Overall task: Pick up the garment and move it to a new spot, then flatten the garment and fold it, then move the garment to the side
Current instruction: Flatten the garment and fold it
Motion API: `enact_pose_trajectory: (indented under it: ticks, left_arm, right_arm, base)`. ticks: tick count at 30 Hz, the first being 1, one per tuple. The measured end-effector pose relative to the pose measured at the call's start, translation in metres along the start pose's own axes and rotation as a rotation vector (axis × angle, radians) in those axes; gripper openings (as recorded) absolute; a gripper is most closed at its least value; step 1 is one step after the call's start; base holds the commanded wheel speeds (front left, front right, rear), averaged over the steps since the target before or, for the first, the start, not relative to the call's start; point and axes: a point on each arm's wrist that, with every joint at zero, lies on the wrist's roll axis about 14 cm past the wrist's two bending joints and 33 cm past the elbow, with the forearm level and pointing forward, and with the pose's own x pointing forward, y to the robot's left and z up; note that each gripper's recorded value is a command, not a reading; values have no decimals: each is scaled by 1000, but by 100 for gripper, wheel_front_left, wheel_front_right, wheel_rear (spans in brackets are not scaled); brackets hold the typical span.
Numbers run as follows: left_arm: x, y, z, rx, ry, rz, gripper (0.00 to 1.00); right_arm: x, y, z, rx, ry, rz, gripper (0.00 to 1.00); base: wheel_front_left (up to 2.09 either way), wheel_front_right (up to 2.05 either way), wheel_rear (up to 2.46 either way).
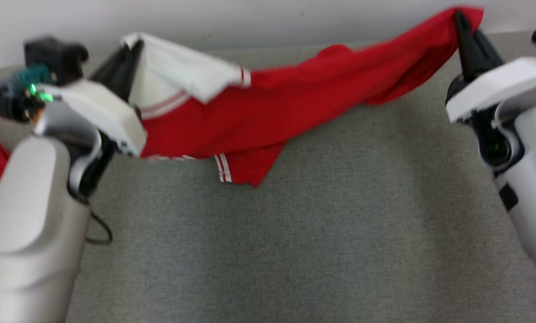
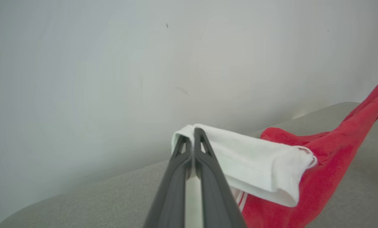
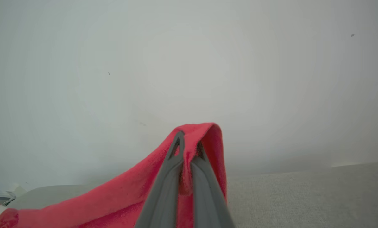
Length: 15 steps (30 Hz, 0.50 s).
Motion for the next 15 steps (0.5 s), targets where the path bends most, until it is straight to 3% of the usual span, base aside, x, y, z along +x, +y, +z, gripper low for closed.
enact_pose_trajectory:
  ticks: [8, 15]
  left_arm:
    - [65, 23, 29, 68, -73, 6, 0]
    - [105, 57, 69, 20, -162, 64, 0]
  right_arm:
    - [55, -17, 39, -16, -82, -21, 0]
    - [99, -17, 83, -20, -171, -8, 0]
  base:
    - [0, 0, 0]
    - [0, 0, 0]
